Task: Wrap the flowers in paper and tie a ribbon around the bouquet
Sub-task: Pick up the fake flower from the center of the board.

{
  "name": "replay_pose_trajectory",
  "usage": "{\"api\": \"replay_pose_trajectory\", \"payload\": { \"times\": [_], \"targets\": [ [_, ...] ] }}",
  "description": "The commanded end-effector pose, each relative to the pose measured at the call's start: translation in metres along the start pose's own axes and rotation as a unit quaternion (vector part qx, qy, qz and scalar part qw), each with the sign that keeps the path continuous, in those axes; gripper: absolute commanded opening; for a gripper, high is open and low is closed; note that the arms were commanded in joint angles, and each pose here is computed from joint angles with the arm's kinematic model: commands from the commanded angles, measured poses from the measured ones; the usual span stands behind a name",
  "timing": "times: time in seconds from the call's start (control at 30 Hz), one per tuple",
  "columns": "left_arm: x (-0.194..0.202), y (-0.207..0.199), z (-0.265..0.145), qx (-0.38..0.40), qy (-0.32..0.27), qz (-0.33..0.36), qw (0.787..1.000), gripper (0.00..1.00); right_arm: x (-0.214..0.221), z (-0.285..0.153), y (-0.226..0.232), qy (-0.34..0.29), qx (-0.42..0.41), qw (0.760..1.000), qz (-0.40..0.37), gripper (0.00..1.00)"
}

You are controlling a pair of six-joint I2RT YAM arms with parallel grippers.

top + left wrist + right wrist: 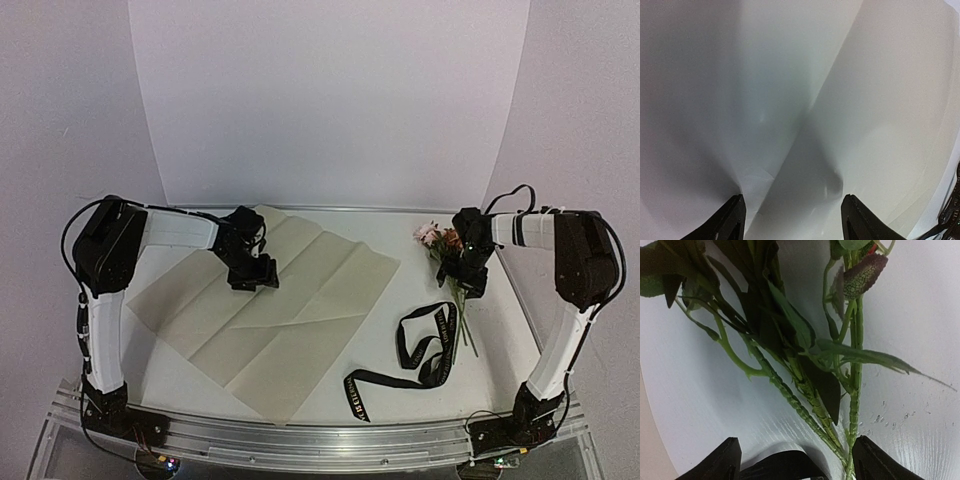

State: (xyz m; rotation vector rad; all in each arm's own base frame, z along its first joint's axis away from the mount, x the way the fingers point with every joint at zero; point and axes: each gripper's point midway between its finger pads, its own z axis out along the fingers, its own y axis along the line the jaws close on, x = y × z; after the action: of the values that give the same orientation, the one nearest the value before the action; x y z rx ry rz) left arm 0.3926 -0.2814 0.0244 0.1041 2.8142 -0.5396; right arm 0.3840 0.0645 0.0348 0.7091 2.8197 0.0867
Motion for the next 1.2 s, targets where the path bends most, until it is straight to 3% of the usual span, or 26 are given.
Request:
{"api": "replay_pose_trajectory", "payload": {
  "times": [0.0,0.2,0.4,0.5,0.6,0.7,0.8,0.93,1.03,1.17],
  "targets": [
    [-0.002,0.004,0.006,0.004,0.011,-0.001,1.0,0.68,0.005,0.0,-0.005,0.004,0.003,0.999,0.054,0.85],
    [-0.008,0.0,-0.004,0.016,0.002,-0.001,1.0,0.68,0.013,0.007,-0.011,-0.007,-0.009,0.991,0.13,0.94],
    [-0.012,-0.002,-0.011,0.026,-0.003,-0.003,1.0,0.68,0.019,0.019,-0.007,-0.019,-0.047,0.984,0.172,0.92],
    [-0.012,-0.002,-0.011,0.027,-0.005,-0.005,1.0,0.68,0.023,0.018,0.002,-0.019,-0.053,0.986,0.159,0.79],
    [-0.013,-0.002,-0.011,0.028,-0.006,-0.006,1.0,0.68,0.028,0.015,0.013,-0.026,-0.047,0.989,0.138,0.58],
    [-0.014,-0.003,-0.012,0.03,-0.008,-0.007,0.999,0.68,0.032,0.013,0.011,-0.03,-0.027,0.992,0.124,0.53],
    [-0.015,-0.004,-0.013,0.03,-0.008,-0.006,0.999,0.68,0.029,0.009,0.01,-0.037,-0.019,0.993,0.112,0.53],
    [-0.016,-0.003,-0.014,0.029,-0.009,-0.006,1.0,0.68,0.013,0.003,0.011,-0.053,0.005,0.994,0.092,0.66],
    [-0.017,-0.004,-0.016,0.03,-0.01,-0.006,0.999,0.68,0.006,0.009,0.016,-0.044,0.019,0.995,0.085,0.7],
    [-0.018,-0.006,-0.018,0.032,-0.013,-0.006,0.999,0.68,0.004,0.022,0.018,-0.026,0.034,0.995,0.086,0.61]
  ]
}}
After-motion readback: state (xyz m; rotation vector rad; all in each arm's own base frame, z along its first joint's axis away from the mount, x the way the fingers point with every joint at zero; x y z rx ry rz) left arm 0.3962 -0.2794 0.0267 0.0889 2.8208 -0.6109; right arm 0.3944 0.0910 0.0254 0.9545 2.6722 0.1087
